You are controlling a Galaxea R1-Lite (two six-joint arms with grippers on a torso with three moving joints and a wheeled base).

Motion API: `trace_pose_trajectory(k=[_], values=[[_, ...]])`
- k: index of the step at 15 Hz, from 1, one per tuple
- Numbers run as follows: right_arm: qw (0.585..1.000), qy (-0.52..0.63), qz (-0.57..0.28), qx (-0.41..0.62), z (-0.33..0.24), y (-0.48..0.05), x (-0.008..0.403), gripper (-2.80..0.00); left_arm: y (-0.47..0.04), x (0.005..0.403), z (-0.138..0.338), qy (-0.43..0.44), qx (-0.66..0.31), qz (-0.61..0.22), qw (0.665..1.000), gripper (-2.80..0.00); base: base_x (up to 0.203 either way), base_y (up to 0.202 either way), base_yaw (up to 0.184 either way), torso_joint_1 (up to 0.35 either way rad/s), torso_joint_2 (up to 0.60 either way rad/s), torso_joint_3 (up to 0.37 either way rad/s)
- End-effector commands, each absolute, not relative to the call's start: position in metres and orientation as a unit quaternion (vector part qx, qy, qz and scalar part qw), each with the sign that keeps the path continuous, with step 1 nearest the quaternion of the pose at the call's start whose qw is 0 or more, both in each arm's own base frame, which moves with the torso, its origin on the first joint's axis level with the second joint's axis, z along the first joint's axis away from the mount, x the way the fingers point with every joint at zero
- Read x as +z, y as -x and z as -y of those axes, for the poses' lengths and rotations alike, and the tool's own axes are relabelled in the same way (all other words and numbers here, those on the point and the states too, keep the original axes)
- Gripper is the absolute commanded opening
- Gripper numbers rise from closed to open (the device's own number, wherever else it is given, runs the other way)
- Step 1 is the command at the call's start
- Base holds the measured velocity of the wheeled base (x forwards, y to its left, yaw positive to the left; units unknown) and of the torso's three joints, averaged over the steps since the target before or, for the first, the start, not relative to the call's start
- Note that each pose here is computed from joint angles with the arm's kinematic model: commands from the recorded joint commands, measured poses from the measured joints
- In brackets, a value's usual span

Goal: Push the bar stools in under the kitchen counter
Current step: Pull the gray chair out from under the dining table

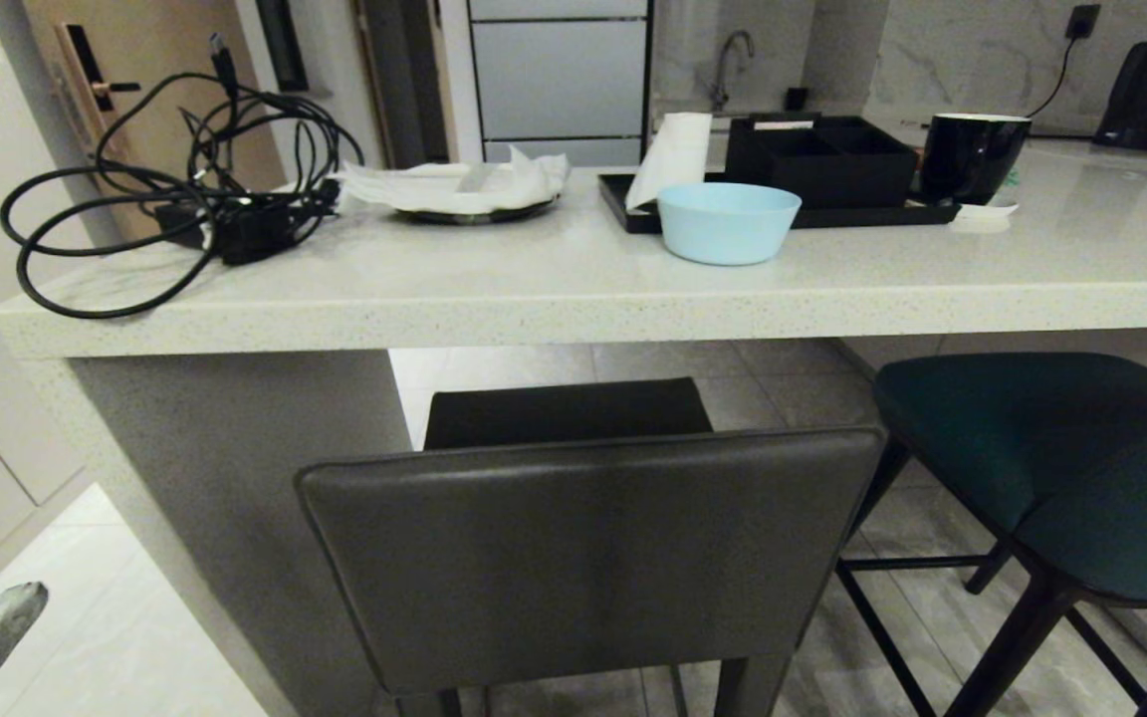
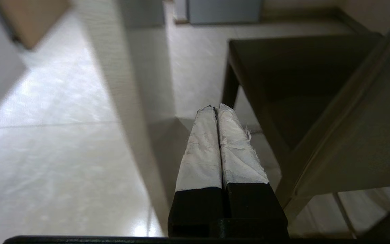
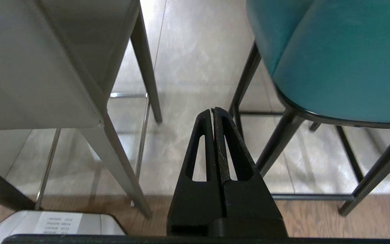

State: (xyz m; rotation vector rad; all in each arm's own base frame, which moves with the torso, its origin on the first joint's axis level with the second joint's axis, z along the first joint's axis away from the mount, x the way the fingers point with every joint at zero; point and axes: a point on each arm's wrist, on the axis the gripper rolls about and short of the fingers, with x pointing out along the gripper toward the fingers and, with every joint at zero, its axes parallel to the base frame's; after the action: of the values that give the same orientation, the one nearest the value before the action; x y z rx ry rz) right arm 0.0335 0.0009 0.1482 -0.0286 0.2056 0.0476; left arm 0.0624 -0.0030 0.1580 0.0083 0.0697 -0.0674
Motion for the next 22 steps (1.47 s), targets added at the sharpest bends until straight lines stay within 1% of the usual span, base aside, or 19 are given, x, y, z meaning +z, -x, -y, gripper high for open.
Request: trace_pose_trajectory(k=[1,3,5,8,9,11,13,15,17,19,20,22], values=[[0.984,0.009,-0.175,0.025,-0.001,-0.074,0.147,-2.8,-0.112,0.146,0.01,0.004,-0.056,-0.105,0.993,-2.8,0.0,0.0,0.0,0.0,0.0,0.0],[0.983,-0.008,-0.182,0.023,-0.001,-0.089,0.148,-2.8,-0.129,0.15,0.015,0.026,-0.063,-0.094,0.993,-2.8,0.0,0.0,0.0,0.0,0.0,0.0],[0.984,-0.018,-0.178,0.021,-0.001,-0.093,0.151,-2.8,-0.133,0.157,0.016,0.035,-0.064,-0.08,0.994,-2.8,0.0,0.0,0.0,0.0,0.0,0.0],[0.982,-0.018,-0.187,0.021,-0.001,-0.097,0.15,-2.8,-0.135,0.149,0.021,0.038,-0.083,-0.103,0.99,-2.8,0.0,0.0,0.0,0.0,0.0,0.0],[0.981,-0.014,-0.191,0.023,-0.001,-0.097,0.147,0.0,-0.136,0.144,0.025,0.043,-0.09,-0.117,0.988,0.0,0.0,0.0,0.0,0.0,0.0,0.0],[0.984,-0.015,-0.177,0.022,-0.001,-0.099,0.152,0.0,-0.136,0.143,0.027,0.049,-0.087,-0.119,0.988,0.0,0.0,0.0,0.0,0.0,0.0,0.0],[0.982,-0.02,-0.186,0.021,-0.001,-0.105,0.152,0.0,-0.137,0.144,0.028,0.051,-0.09,-0.119,0.988,0.0,0.0,0.0,0.0,0.0,0.0,0.0],[0.984,-0.027,-0.177,0.026,-0.001,-0.107,0.153,0.0,-0.135,0.143,0.028,0.053,-0.096,-0.118,0.987,0.0,0.0,0.0,0.0,0.0,0.0,0.0],[0.982,-0.038,-0.17,0.073,-0.003,-0.109,0.154,0.0,-0.128,0.145,0.029,0.067,-0.151,-0.111,0.98,0.0,0.0,0.0,0.0,0.0,0.0,0.0],[0.978,-0.04,-0.188,0.076,0.001,-0.125,0.149,0.0,-0.118,0.139,0.026,0.078,-0.233,-0.119,0.962,0.0,0.0,0.0,0.0,0.0,0.0,0.0],[0.978,-0.04,-0.186,0.09,0.003,-0.136,0.147,0.0,-0.117,0.137,0.02,0.084,-0.238,-0.123,0.96,0.0,0.0,0.0,0.0,0.0,0.0,0.0],[0.976,-0.04,-0.173,0.13,0.01,-0.155,0.142,0.0,-0.122,0.135,0.004,0.097,-0.217,-0.127,0.963,0.0,0.0,0.0,0.0,0.0,0.0,0.0]])
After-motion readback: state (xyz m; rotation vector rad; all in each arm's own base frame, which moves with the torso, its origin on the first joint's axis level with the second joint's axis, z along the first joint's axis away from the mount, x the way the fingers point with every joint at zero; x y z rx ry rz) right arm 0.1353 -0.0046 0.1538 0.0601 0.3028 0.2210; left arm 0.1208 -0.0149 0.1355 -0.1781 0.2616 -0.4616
